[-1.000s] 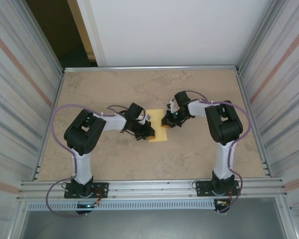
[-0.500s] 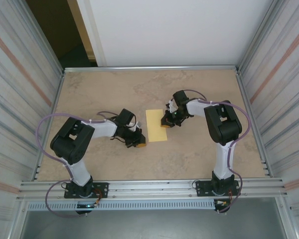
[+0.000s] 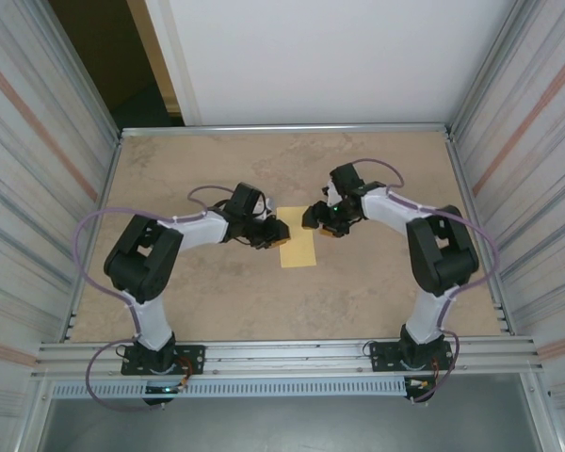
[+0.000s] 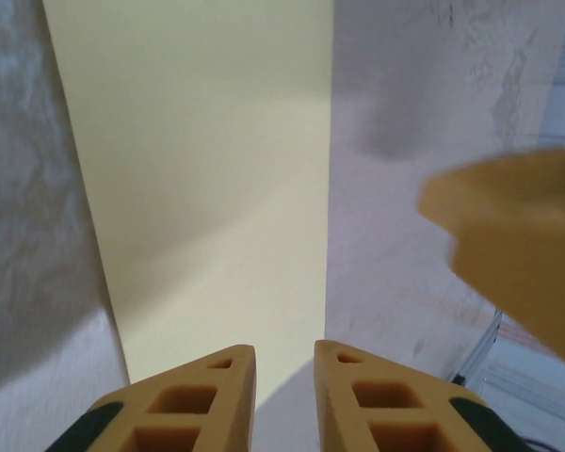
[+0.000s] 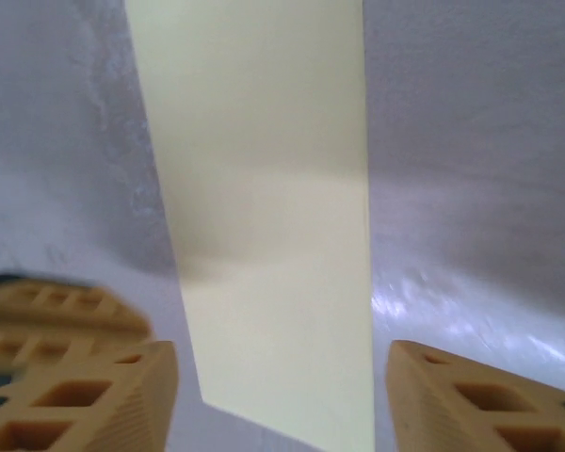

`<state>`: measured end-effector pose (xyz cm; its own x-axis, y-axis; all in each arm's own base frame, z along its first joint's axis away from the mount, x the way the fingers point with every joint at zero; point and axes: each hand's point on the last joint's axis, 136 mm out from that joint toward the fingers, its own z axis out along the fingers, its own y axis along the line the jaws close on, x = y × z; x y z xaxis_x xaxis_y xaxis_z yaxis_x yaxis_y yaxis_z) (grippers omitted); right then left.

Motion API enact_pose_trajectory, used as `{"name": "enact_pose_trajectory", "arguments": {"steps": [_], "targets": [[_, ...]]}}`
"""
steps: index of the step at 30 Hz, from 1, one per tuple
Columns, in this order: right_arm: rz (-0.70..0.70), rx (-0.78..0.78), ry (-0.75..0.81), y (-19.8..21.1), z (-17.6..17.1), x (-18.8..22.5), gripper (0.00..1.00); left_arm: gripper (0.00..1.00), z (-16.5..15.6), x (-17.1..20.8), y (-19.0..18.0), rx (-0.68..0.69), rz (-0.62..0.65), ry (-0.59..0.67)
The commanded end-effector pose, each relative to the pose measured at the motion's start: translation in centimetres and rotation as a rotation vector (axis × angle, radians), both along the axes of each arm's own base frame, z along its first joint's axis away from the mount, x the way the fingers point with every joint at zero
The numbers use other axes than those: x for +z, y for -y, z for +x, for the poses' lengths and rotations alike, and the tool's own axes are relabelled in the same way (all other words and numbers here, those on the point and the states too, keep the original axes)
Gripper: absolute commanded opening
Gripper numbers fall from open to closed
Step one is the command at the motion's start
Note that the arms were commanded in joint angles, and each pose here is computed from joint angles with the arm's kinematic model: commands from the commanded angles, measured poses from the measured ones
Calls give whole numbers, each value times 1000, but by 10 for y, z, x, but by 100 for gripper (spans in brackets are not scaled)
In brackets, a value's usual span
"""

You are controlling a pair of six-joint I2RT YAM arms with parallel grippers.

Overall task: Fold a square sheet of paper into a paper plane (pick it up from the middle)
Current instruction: First fold the square sheet of paper in half at the center of the table, then fold the triangle a second time at the center of the table.

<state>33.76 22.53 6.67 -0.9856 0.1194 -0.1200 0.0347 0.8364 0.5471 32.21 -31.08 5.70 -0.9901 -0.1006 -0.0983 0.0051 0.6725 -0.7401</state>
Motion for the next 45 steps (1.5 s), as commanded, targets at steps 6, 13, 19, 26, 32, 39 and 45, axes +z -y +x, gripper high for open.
{"name": "enact_pose_trajectory", "arguments": {"steps": [6,13,19,26,32,39,45], "targets": [[10,-126,-51,26,-39,-5,65,27,25,-18,-6,86,46,-8],[25,-102,-117,11,-55,-20,61,27,28,-33,-15,172,24,-58],[35,-109,-133,2,-58,-24,59,27,13,-61,-36,260,165,-200],[29,-104,-173,-2,-65,-33,57,27,9,-65,-40,277,208,-247],[22,-92,-192,-7,-69,-39,51,26,5,-71,-40,277,229,-280],[1,-79,-216,-10,-75,-46,45,26,3,-75,-45,287,271,-303],[-1,-71,-224,-12,-77,-48,44,26,0,-80,-47,291,284,-320]]}}
